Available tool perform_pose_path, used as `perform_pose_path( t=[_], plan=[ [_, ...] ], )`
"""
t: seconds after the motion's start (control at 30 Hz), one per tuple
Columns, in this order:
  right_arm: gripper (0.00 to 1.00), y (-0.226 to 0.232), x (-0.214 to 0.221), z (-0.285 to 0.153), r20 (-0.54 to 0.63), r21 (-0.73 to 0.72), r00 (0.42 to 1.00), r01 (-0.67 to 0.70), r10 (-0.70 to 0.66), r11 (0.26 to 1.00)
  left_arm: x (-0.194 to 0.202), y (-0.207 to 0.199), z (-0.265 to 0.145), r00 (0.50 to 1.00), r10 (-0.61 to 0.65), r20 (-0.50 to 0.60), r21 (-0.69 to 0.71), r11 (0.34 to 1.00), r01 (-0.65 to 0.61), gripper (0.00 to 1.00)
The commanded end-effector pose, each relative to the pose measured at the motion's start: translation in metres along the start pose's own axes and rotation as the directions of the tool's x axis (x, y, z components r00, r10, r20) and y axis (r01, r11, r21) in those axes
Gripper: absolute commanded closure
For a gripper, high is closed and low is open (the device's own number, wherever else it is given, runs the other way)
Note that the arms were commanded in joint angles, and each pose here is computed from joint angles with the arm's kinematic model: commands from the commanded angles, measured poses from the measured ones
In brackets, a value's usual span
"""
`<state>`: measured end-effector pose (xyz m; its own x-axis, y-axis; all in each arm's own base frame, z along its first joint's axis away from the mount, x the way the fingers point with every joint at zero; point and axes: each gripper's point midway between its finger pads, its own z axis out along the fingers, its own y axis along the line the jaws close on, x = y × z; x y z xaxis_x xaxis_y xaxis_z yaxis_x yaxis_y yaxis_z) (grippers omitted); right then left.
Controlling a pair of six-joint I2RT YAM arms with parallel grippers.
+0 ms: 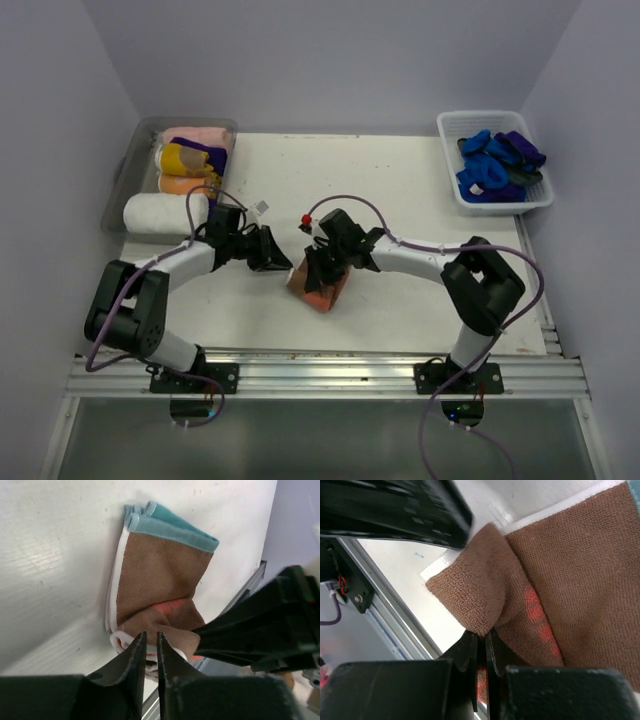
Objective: Roll the towels
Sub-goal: Roll the towel
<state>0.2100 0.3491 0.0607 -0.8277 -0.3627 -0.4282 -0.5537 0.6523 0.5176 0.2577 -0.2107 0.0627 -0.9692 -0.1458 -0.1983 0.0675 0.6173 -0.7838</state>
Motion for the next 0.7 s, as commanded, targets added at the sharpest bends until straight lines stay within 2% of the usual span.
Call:
perform_pose_path(
  t=[0.0,0.03,0.1,0.2,0.27,0.4,0.5,0.67],
  plan=[
    [1.0,0.007,0.001,-0.002,-0.081,-0.074,0.996,-0.047,0.041,0.996,-0.021,-0.011,-0.018,0.989,0.031,0.142,-0.064,0.998,-0.022,0.8],
    [1.0,0.005,0.006,0.002,-0.107,-0.075,0.993,-0.061,0.053,0.995,-0.027,-0.012,-0.026,0.981,0.039,0.19,-0.095,0.995,-0.021,0.77],
    [1.0,0.004,0.005,0.005,-0.128,-0.097,0.989,-0.088,0.075,0.991,-0.029,-0.01,-0.034,0.972,0.031,0.232,-0.132,0.991,0.0,0.57],
    [1.0,0.0,0.012,0.015,-0.184,-0.094,0.979,-0.107,0.088,0.99,-0.03,-0.005,-0.046,0.956,0.017,0.292,-0.182,0.983,0.038,0.48],
    [1.0,-0.002,0.017,0.02,-0.209,-0.094,0.973,-0.12,0.098,0.988,-0.026,-0.01,-0.047,0.954,0.01,0.3,-0.153,0.988,0.038,0.39],
    [1.0,0.003,0.015,0.024,-0.217,-0.123,0.97,-0.141,0.112,0.982,-0.008,-0.007,-0.039,0.966,-0.031,0.257,-0.12,0.991,0.064,0.35],
    [1.0,0.004,0.014,0.026,-0.223,-0.134,0.967,-0.156,0.124,0.979,0.009,-0.005,-0.029,0.964,-0.107,0.244,-0.085,0.988,0.131,0.35],
    [1.0,0.005,0.011,0.027,-0.222,-0.155,0.965,-0.177,0.14,0.972,0.018,-0.006,-0.026,0.947,-0.143,0.288,-0.039,0.986,0.161,0.34]
  ],
)
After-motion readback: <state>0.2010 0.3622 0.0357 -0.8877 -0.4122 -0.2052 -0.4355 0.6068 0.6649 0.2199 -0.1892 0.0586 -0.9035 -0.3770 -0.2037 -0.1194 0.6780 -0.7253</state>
